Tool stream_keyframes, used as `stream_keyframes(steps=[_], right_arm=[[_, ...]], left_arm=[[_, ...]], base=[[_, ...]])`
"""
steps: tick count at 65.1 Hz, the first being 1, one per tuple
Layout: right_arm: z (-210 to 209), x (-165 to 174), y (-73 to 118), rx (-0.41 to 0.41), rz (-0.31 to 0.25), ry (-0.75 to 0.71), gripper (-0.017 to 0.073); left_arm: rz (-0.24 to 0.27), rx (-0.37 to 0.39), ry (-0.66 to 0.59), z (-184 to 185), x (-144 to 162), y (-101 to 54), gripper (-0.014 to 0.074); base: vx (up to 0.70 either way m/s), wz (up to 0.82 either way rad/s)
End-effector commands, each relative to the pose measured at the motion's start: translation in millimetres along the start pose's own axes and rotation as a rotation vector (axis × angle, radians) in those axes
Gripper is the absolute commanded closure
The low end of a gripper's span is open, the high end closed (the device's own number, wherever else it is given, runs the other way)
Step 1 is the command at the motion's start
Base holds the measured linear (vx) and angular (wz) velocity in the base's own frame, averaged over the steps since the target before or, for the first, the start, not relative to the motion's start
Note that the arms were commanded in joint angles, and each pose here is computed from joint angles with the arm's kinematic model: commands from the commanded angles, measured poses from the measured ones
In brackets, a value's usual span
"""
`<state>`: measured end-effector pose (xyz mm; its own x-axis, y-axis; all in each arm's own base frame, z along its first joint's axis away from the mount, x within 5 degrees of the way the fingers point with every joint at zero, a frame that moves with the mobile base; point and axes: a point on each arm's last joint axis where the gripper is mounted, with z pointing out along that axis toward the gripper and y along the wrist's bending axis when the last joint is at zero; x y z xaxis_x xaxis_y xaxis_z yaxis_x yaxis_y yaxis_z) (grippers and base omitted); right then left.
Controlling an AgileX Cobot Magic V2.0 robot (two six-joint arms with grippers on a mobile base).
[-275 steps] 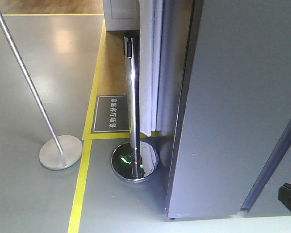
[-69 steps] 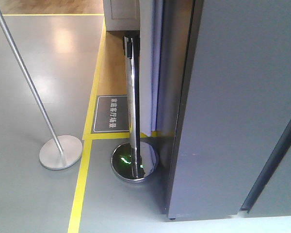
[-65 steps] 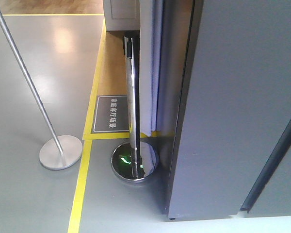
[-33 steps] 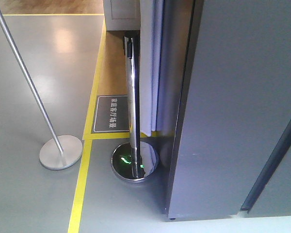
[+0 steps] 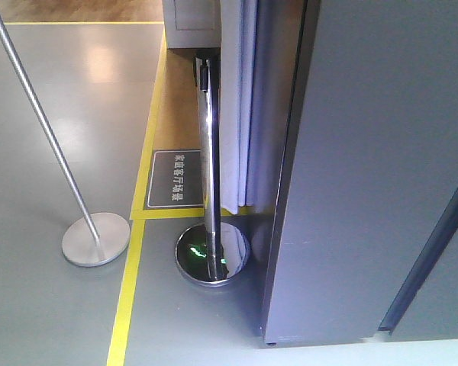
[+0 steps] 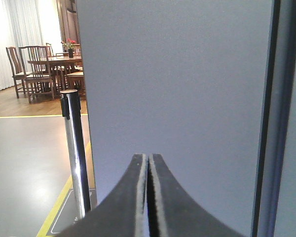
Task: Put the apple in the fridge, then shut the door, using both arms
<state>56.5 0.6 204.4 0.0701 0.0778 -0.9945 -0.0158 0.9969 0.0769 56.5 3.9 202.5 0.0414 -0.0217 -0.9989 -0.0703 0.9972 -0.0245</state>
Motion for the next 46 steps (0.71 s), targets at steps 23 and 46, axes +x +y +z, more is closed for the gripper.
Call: stream_keyframes(steps=[23,46], right_arm=[[-0.8,-6.2,1.6,-0.017,-0.012,-0.080,0.0562],[-0.8,-6.1,1.5,-0.017,-0.012,-0.079,0.0562]], left_arm=[[-0.019,-0.005,-0.109,-2.3,-13.9,0.4,0.0602],[-0.019,-0.005,-0.109,-2.3,-13.9,0.4,0.0602]], base=[[0.00,0.00],[0.00,0.00]])
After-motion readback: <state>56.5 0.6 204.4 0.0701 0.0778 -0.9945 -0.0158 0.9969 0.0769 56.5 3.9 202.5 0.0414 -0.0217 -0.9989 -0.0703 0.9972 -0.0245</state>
